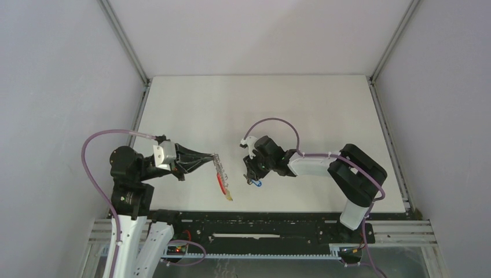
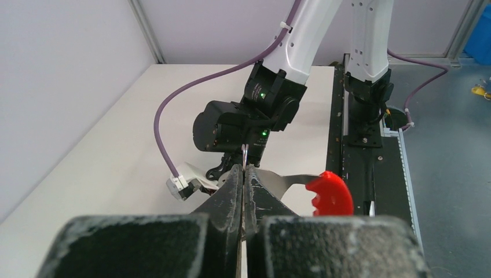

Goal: Put the keys on the keyring

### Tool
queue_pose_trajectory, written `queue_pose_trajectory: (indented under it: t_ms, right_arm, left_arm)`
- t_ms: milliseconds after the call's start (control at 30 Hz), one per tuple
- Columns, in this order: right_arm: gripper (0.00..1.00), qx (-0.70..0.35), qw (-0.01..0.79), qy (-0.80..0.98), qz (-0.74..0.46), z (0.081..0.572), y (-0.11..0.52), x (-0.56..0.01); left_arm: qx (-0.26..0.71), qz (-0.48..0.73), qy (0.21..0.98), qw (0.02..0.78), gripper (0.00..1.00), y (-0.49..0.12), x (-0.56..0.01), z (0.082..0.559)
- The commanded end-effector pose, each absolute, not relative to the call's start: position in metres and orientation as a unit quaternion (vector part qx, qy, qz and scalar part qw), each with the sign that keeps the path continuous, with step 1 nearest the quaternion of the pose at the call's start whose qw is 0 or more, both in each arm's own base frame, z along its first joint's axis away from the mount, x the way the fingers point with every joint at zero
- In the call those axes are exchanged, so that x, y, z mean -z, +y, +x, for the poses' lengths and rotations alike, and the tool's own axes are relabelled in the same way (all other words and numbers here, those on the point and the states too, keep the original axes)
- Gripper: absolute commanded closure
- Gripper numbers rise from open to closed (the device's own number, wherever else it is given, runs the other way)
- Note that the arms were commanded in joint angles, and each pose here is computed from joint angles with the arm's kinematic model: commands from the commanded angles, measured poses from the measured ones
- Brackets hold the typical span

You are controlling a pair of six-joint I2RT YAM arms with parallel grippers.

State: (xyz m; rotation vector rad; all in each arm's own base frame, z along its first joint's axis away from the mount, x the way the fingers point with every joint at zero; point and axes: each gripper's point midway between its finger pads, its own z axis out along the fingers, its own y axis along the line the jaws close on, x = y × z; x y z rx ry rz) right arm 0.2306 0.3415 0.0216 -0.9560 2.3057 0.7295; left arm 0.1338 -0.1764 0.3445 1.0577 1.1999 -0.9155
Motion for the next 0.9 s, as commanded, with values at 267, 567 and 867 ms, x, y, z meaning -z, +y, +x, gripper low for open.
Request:
queue_pose_trajectory:
  t_ms: [267,567,867]
  right_arm:
    - [0.63,-0.261,0.259,0.852,-0.372,0.224,0.342,-0.027]
    - [0.45,-0.28,0.265,0.848,-0.364,0.217,0.34,-0.043]
    - [0.59,-0.27,0.259,0.851,-0.369,0.213,0.336,-0.034]
  left_arm:
    - [0.38,0.459,0.503,0.626,1.0,-0.175,-0.358,0.134]
    - [0.38,0.458,0.504,0.626,1.0,-0.175,-0.356,0.134]
    - [0.379,0.459,0.503,0.627,1.0,-0.174,-0.356,0.134]
